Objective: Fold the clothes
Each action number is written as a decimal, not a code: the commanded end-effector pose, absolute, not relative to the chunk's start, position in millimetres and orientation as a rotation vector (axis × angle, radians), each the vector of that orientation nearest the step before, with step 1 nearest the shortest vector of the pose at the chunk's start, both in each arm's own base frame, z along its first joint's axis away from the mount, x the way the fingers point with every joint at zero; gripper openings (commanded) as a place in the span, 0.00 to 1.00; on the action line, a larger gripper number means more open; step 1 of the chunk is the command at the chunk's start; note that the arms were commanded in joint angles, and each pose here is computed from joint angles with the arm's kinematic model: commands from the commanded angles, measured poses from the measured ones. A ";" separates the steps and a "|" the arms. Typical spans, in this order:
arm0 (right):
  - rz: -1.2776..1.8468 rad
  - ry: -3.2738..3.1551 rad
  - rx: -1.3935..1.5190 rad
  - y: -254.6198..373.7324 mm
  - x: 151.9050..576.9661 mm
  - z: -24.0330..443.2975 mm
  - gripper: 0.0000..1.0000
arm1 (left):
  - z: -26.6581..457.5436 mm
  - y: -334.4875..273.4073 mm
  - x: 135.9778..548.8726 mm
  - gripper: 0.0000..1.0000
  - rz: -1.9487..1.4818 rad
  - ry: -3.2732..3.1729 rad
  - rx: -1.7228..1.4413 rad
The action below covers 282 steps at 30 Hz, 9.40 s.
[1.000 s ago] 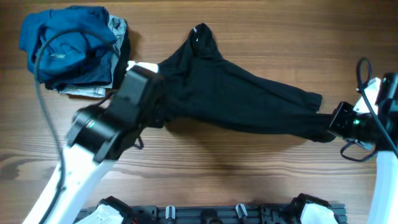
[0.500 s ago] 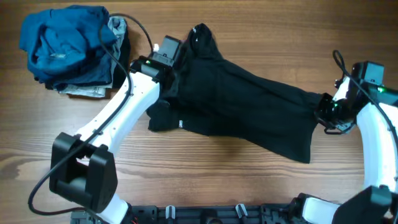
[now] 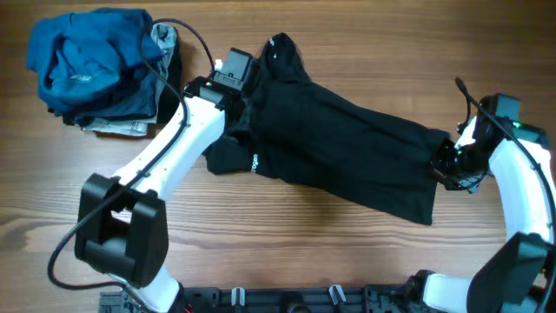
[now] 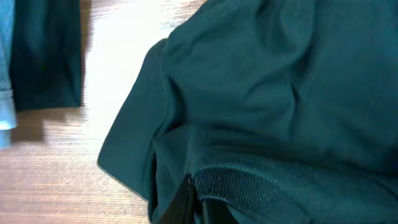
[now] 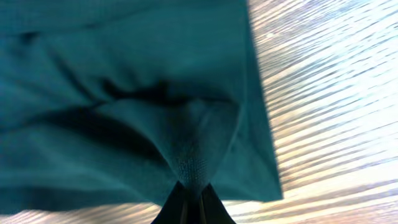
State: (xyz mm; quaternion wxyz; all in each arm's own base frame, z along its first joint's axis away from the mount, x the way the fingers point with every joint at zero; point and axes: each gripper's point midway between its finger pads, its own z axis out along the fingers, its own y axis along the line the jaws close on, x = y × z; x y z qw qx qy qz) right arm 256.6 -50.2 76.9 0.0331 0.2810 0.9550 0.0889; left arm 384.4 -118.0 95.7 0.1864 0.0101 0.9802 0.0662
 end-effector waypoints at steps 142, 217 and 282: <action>0.340 2.653 0.470 -84.6 421.1 128.0 0.04 | 164.0 -153.3 566.8 0.04 0.003 2.356 0.168; 0.586 2.775 0.483 -72.2 376.8 123.9 0.04 | 23.6 -137.7 377.9 0.06 -0.056 3.161 0.278; 0.011 2.987 0.465 -44.4 314.9 -19.2 0.37 | 148.7 -83.1 411.7 1.00 -0.012 2.761 -0.400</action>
